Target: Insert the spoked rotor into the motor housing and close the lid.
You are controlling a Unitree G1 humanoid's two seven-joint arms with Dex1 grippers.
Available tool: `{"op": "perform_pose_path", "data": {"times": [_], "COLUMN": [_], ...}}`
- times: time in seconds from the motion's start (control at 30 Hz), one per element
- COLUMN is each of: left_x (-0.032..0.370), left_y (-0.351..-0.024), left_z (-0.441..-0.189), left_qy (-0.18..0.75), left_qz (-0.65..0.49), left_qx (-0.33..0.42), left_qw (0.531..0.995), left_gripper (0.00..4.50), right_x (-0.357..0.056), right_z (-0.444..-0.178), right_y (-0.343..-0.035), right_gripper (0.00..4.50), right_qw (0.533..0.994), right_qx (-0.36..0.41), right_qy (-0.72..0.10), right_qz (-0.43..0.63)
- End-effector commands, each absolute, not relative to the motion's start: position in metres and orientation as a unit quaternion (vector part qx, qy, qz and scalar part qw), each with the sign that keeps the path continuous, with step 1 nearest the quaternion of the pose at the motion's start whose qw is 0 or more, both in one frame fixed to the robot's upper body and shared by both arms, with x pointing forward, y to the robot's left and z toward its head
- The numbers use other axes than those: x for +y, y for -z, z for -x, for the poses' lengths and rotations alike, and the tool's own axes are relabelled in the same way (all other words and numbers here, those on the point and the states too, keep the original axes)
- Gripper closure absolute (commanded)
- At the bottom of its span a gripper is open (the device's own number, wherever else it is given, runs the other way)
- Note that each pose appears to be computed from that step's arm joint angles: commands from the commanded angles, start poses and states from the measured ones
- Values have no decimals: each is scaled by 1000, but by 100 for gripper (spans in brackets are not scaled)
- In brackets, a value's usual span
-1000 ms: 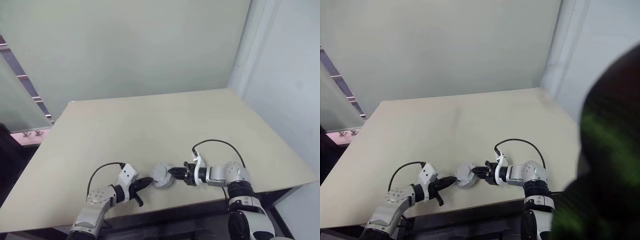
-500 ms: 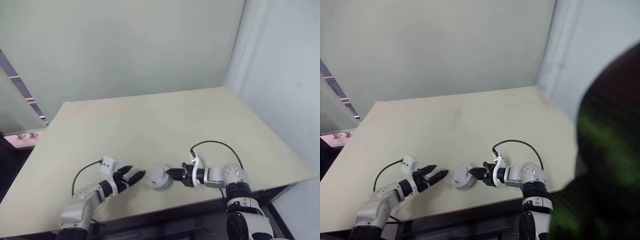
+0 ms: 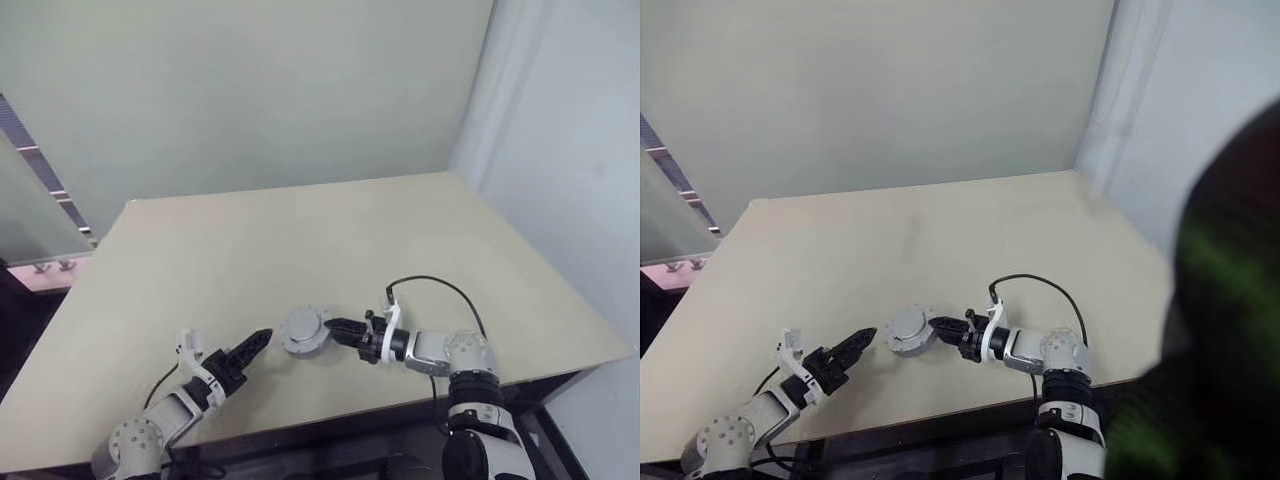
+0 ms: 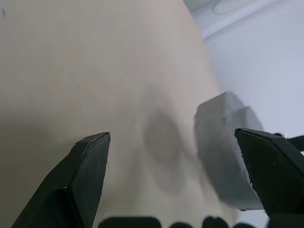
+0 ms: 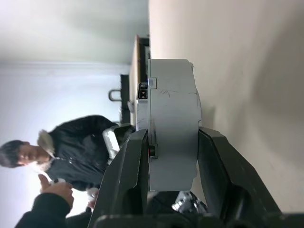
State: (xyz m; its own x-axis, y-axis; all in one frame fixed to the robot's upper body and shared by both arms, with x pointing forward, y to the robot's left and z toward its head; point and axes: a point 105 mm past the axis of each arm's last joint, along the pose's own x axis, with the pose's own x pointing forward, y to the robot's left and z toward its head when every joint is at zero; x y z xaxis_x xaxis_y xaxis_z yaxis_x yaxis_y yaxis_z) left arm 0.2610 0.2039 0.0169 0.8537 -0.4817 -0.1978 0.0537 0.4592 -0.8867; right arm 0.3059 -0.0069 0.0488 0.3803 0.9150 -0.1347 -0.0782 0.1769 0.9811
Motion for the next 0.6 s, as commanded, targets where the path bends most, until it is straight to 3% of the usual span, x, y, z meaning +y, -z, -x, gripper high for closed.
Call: {"op": "perform_pose_path", "data": {"times": [0.03,0.6], "left_x": [195,144], "left_y": [-42,-53], "left_z": [-270,-274], "left_qy": [187,240], "left_qz": [542,591], "left_qx": [167,179], "left_qw": [802,749], "left_gripper": [0,0], "right_x": [12,32], "right_z": [-309,-292], "right_y": [-89,-99], "right_gripper": [330,330], "right_qw": [639,627], "right_qx": [357,368], "right_qy": [-441,-475], "right_qz": [-519,-495]}}
